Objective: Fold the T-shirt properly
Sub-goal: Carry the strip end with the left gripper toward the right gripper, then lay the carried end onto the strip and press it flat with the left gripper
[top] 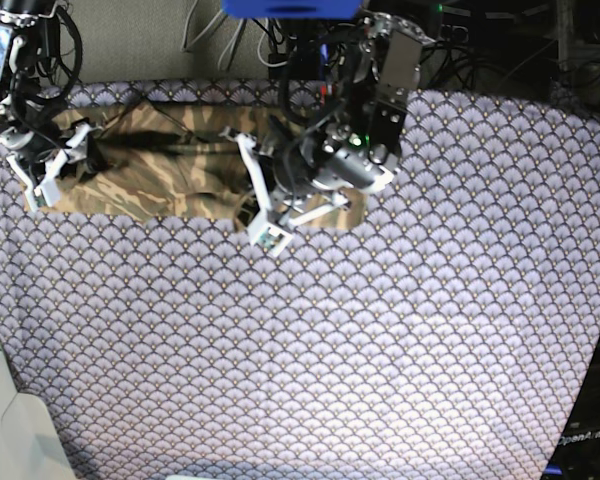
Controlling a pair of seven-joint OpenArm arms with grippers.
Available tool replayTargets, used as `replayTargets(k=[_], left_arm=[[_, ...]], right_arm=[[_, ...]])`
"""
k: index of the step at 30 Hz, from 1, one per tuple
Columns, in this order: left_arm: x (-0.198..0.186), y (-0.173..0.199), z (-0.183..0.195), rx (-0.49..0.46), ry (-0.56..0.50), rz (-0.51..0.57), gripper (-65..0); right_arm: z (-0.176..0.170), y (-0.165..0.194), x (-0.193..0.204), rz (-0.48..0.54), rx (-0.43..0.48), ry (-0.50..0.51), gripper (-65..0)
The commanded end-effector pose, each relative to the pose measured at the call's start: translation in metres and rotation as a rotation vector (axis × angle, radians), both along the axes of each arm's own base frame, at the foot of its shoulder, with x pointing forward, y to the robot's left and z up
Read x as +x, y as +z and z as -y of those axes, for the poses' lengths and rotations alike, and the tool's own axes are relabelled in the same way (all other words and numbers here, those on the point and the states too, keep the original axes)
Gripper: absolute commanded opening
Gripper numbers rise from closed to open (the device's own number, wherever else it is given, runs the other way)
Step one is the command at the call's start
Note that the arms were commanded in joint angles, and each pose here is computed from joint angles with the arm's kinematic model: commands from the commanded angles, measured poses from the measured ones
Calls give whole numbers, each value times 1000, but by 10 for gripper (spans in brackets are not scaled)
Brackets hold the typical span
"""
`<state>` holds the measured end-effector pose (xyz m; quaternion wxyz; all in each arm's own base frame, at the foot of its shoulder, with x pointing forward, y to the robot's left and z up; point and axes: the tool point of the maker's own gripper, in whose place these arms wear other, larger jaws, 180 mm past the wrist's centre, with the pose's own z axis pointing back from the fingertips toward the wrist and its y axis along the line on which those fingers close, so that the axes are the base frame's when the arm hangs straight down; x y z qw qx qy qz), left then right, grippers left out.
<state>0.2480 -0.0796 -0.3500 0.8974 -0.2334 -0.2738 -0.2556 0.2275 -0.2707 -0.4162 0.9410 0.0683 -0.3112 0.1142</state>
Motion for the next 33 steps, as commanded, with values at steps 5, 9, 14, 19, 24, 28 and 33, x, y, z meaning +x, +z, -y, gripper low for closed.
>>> replayTargets(k=[5,9,14,19,24,28,33], left_arm=[[1,5,17,-86,-14,-7,-650],[-1,-3,18,-77,-16,-32,-650],[-1,-4,18,-76,-19,-34,-650],[0,0,18,-82,-23,-19,-592],[1,29,26,-175,-33,24,-363],[5,66,39,-328,-48,74,-345],[8,59,24,-315,-47,73,-334]], right_arm=[[1,7,5,23,0,5,-325],[1,7,5,23,0,5,-325],[1,7,5,23,0,5,-325],[1,7,5,23,0,5,-325],[1,7,5,24,0,5,-325],[2,7,5,24,-1,5,-325],[2,7,5,24,-1,5,-325]])
